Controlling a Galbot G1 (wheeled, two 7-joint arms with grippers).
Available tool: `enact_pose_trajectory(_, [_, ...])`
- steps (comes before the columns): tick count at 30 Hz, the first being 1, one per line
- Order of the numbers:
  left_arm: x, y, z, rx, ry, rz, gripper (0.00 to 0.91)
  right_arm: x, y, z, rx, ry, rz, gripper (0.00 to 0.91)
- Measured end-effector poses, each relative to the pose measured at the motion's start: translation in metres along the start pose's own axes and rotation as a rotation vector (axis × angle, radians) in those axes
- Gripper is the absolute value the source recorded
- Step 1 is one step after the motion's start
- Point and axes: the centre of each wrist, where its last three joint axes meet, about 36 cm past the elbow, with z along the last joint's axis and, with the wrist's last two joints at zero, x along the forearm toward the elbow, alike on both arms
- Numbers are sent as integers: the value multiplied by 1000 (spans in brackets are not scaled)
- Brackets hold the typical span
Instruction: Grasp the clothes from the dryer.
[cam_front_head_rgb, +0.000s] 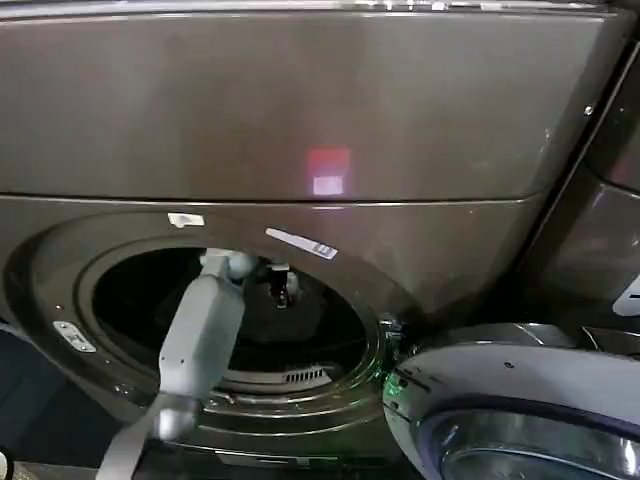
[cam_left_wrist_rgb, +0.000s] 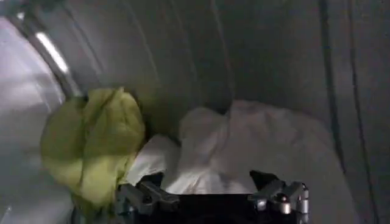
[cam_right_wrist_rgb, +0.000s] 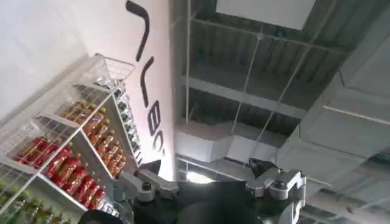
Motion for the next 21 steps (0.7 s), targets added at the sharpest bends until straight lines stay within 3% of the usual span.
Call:
enact_pose_trajectory(10, [-20,8,25,75,35,80,907,1,5,0,-8,0,-11,907])
enact_pose_trajectory(21, [-40,10,36,139,21,155,907,1,8,1,-15,-1,-19,907])
